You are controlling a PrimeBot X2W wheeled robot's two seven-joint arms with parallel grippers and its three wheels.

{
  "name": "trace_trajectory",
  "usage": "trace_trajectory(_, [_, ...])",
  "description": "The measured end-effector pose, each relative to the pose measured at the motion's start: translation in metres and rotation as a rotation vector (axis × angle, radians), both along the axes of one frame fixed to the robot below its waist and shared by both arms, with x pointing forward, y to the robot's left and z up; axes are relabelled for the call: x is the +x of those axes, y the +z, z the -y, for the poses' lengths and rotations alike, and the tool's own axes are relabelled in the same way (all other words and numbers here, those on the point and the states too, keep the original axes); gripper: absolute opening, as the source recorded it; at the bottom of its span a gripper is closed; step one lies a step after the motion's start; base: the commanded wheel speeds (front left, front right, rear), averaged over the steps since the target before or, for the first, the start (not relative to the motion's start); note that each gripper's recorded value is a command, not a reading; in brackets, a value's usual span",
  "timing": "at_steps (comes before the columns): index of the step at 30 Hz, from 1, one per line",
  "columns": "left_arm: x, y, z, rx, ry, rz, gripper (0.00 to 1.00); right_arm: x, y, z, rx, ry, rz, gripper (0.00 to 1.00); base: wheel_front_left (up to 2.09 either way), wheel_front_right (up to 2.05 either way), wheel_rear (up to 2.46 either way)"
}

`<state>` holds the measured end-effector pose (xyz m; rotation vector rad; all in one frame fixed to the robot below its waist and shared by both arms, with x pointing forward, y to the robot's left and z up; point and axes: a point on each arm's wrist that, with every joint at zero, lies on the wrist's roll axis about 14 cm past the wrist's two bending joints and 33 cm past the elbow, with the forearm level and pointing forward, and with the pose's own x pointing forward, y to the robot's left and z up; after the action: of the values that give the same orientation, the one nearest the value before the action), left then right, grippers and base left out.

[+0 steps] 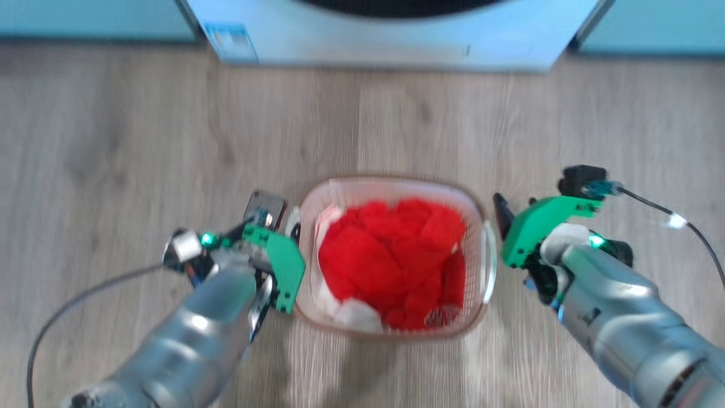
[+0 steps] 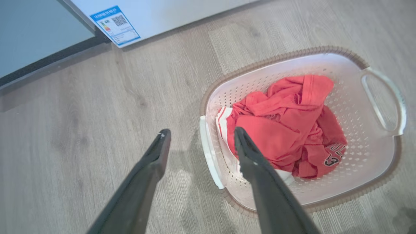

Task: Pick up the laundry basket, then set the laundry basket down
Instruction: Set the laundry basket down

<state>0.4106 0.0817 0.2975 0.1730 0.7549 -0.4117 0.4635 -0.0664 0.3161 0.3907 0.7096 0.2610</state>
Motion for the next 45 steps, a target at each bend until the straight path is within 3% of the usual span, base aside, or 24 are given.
trace_trajectory(5, [-0.005,0.043,-0.002,-0.055,0.082,0.130,1.00,0.022,0.073,0.036,0.017,-0.104,0.195,1.00,0.00,0.00,0.00])
trace_trajectory(8, [0.013,0.094,0.007,-0.121,0.123,0.282,1.00,0.025,0.120,0.044,0.043,-0.126,0.333,1.00,0.00,0.00,0.00])
trace_trajectory(12, [0.026,0.167,0.013,-0.182,0.114,0.512,1.00,0.010,0.160,0.052,0.019,-0.116,0.494,1.00,0.00,0.00,0.00])
trace_trajectory(16, [0.011,0.198,-0.002,-0.161,0.155,0.668,1.00,-0.013,0.195,0.047,-0.022,-0.073,0.666,1.00,0.00,0.00,0.00])
trace_trajectory(20, [-0.002,0.229,-0.010,-0.204,0.211,0.796,1.00,-0.032,0.222,0.047,-0.016,-0.117,0.783,1.00,0.00,0.00,0.00])
trace_trajectory(24, [-0.019,0.255,-0.029,-0.323,0.346,0.876,1.00,-0.054,0.239,0.055,-0.047,-0.149,0.872,1.00,0.00,0.00,0.00])
trace_trajectory(31, [-0.039,0.252,-0.050,-0.389,0.434,0.881,1.00,-0.070,0.260,0.053,-0.065,-0.148,0.962,1.00,0.00,0.00,0.00])
trace_trajectory(45, [-0.062,0.227,-0.039,-0.316,0.319,0.843,1.00,-0.097,0.226,0.064,-0.120,-0.166,0.883,1.00,0.00,0.00,0.00])
